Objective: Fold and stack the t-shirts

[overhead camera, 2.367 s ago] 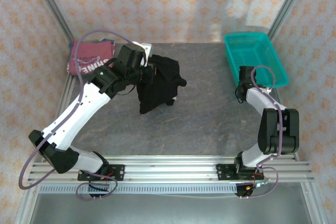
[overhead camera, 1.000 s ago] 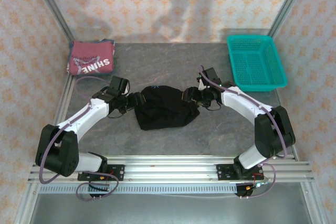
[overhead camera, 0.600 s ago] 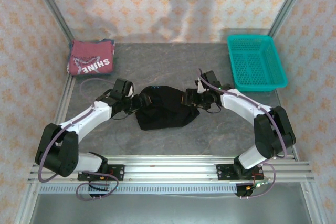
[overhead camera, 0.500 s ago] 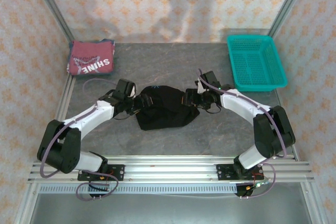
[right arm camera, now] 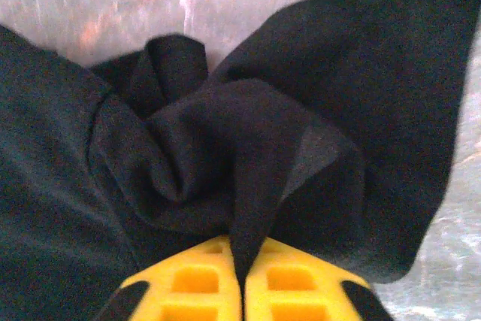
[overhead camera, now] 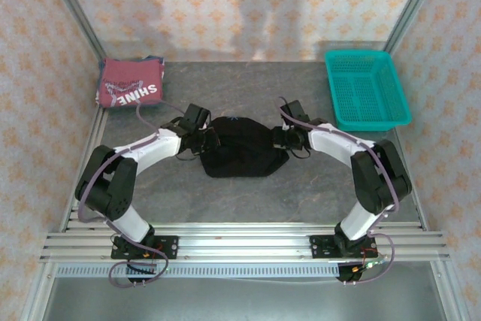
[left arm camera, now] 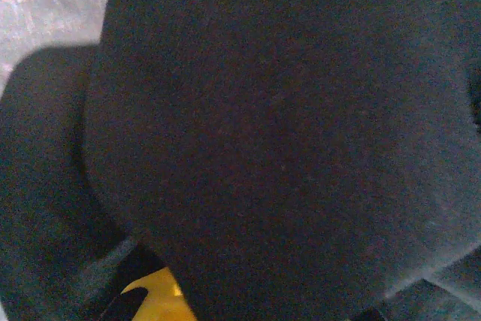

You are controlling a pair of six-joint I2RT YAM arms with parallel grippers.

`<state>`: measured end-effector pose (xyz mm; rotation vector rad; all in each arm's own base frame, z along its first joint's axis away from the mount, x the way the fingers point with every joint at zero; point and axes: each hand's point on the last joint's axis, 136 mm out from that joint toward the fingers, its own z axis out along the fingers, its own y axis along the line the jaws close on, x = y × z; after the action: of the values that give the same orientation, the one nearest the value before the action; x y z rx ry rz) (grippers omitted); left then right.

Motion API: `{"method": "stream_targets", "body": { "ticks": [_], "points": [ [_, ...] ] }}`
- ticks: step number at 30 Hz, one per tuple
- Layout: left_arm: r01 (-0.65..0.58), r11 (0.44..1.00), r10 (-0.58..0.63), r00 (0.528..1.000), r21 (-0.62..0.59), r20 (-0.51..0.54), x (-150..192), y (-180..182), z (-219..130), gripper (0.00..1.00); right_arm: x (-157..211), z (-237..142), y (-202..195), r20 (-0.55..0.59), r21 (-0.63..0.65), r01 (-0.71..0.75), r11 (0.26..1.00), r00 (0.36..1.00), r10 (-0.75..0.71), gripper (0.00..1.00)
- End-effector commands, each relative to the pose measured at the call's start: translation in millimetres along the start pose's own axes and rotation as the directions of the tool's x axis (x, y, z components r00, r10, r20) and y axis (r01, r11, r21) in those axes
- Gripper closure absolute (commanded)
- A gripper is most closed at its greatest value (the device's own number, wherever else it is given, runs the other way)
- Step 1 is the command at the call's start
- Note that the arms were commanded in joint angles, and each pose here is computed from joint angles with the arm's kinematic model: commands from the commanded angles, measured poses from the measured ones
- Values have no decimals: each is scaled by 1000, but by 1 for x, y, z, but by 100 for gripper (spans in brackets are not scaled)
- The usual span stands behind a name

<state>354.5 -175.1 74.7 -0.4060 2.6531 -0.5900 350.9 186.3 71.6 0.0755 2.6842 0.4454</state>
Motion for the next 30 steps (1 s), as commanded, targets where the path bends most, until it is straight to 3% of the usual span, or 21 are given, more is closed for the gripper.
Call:
{"method": "stream_targets", "body": {
  "ticks": [1, 6, 10, 15, 23, 30],
  "points": [
    [-57, 997, 62, 990, -45, 124, -27, -7, -40, 100, -53, -53, 8, 219, 43, 15, 999, 975, -24, 99],
    [-109, 993, 114, 966, -35, 231, -56, -29, -84, 100, -74, -108, 30, 304, -15, 77, 997, 950, -69, 99],
    [-136, 991, 124, 920, 5, 372, -89, -55, -142, 100, -88, -151, 46, 378, -60, 108, 992, 922, -77, 99],
    [-231, 973, 185, 823, 17, 537, -124, -91, -231, 100, -112, -210, 65, 487, -87, 167, 982, 867, -104, 100],
    [-377, 926, 267, 672, 9, 690, -143, -133, -342, 100, -133, -298, 101, 630, -198, 259, 945, 772, -80, 100],
    [-468, 883, 320, 562, -26, 763, -135, -142, -403, 100, -123, -352, 119, 675, -321, 307, 896, 738, -11, 100]
  ]
}}
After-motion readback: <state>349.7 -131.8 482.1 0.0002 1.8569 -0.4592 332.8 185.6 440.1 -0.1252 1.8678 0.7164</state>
